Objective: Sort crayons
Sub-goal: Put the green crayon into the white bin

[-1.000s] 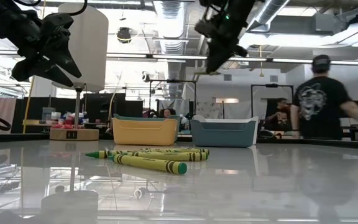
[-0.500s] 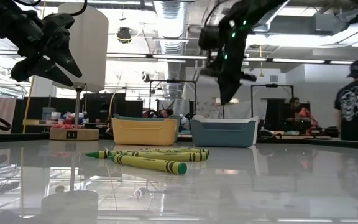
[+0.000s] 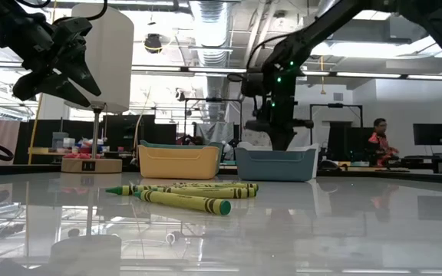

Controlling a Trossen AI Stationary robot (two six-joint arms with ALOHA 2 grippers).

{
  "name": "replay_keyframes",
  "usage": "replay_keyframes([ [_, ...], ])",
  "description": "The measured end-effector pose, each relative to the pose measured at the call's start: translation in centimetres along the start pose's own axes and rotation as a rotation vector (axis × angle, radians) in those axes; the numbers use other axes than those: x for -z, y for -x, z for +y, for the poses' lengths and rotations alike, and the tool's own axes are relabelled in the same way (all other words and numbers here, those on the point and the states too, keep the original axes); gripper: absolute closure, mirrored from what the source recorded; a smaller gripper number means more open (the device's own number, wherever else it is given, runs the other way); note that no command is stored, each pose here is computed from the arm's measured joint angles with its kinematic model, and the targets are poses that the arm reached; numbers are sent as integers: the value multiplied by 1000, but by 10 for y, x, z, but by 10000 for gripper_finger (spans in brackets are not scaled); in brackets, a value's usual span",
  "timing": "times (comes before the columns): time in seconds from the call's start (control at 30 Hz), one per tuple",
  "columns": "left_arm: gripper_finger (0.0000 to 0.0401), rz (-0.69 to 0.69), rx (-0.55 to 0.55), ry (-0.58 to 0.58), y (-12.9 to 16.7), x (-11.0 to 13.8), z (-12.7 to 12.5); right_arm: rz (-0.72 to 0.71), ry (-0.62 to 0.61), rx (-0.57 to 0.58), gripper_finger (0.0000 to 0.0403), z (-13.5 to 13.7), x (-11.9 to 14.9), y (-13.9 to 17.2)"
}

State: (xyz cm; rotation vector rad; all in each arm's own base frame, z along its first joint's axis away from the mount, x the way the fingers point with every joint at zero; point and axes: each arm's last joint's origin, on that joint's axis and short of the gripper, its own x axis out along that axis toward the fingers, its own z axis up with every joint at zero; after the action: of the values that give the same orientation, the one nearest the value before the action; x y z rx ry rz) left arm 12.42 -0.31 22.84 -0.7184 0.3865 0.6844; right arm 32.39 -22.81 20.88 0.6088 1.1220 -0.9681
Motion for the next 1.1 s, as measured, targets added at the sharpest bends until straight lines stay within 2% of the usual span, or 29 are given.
replay_keyframes([
  [0.13,241,-4,-2,0,0,0,0,-22,-5,-2,393,1,-2,-3],
  [0.3,241,-6,-4,0,0,0,0,-46,-6,9,363,1,-4,-3],
  [0.63,241,-6,-4,0,0,0,0,-47,60,-20,320,-1,-5,5],
  [0.8,241,7,4,-3,0,0,0,-90,157,-82,316,2,-11,37],
  [0.93,241,13,8,-2,0,0,0,-148,189,-155,315,9,-13,71],
  [1.1,241,28,18,-10,0,1,0,-202,352,-383,315,40,1,113],
])
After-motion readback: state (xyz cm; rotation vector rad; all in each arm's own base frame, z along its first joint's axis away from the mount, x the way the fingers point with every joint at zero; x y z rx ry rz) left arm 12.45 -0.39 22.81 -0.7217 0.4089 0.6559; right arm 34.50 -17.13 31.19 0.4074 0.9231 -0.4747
